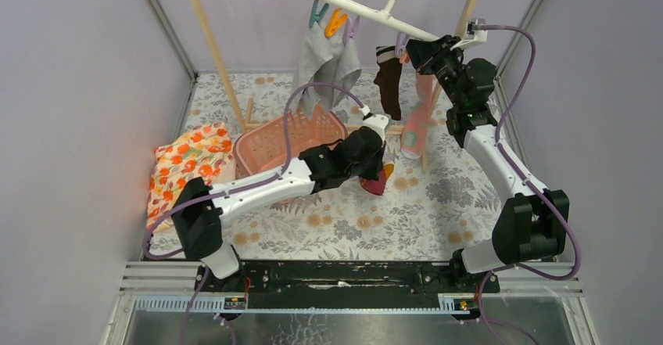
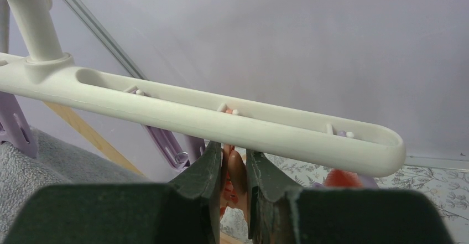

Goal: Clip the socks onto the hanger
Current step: Place the sock at the center of the board.

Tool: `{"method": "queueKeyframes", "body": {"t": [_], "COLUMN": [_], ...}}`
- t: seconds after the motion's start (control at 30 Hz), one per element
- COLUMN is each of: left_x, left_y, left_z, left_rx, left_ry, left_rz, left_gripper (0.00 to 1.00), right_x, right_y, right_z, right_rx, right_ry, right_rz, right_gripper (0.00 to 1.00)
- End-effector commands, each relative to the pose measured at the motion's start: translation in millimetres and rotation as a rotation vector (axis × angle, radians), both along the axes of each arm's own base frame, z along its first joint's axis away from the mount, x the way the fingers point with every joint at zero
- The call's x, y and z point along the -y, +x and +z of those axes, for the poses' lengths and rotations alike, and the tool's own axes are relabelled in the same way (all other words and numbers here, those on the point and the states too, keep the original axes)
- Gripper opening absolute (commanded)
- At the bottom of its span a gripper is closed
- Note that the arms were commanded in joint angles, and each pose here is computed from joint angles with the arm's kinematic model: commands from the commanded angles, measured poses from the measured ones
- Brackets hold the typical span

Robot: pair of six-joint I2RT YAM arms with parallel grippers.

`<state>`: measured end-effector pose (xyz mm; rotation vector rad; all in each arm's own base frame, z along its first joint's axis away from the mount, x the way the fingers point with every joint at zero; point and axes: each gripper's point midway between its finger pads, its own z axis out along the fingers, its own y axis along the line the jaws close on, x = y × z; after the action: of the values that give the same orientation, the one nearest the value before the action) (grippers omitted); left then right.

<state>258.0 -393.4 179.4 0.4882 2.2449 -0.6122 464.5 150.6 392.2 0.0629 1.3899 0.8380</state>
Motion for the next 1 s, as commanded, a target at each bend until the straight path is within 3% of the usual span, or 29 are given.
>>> {"method": "queueKeyframes", "body": {"t": [0.0,0.13,0.27,0.33,0.37,0.4,0.43,0.47,0.53,0.7,0.97], "left_x": [-28.9,-48.2,-30.6,-17.6,-9.5,-4.1,-0.3,1.8,2.5,-8.7,-41.9], "left_y": [25.9,38.4,35.6,34.7,31.3,31.4,33.5,36.6,42.7,56.7,64.4], "left_z": [61.1,50.4,10.2,-6.3,-11.5,-16.7,-20.9,-24.7,-29.5,-37.8,-107.2], "left_rx": [0.150,0.116,0.022,-0.017,-0.040,-0.053,-0.058,-0.059,-0.057,-0.023,-0.086], "left_ry": [-0.060,-0.057,-0.063,-0.079,-0.097,-0.107,-0.108,-0.102,-0.080,-0.007,0.176], "left_rz": [0.089,0.091,0.001,-0.033,-0.065,-0.076,-0.076,-0.070,-0.052,0.015,0.186], "left_gripper": [0.00,0.02,0.03,0.12,0.20,0.34,0.57,0.74,0.96,0.98,0.81], "right_x": [-0.1,-3.6,-3.9,-3.1,-2.9,-2.6,-2.4,-2.1,-2.2,-2.1,-4.5], "right_y": [0.7,1.2,0.9,0.6,0.4,0.2,0.2,0.3,0.4,1.3,2.6], "right_z": [-108.6,-107.8,-108.1,-109.1,-110.0,-110.1,-110.4,-110.7,-111.8,-112.0,-115.1], "right_rx": [-0.333,-0.332,-0.332,-0.336,-0.337,-0.338,-0.338,-0.339,-0.342,-0.341,-0.347], "right_ry": [-0.071,-0.054,-0.053,-0.056,-0.058,-0.060,-0.061,-0.061,-0.064,-0.065,-0.059], "right_rz": [0.027,0.045,0.048,0.043,0.043,0.041,0.040,0.038,0.039,0.037,0.050], "right_gripper": [0.00,0.00,0.00,0.00,0.00,0.00,0.00,0.00,0.00,0.00,0.00]}}
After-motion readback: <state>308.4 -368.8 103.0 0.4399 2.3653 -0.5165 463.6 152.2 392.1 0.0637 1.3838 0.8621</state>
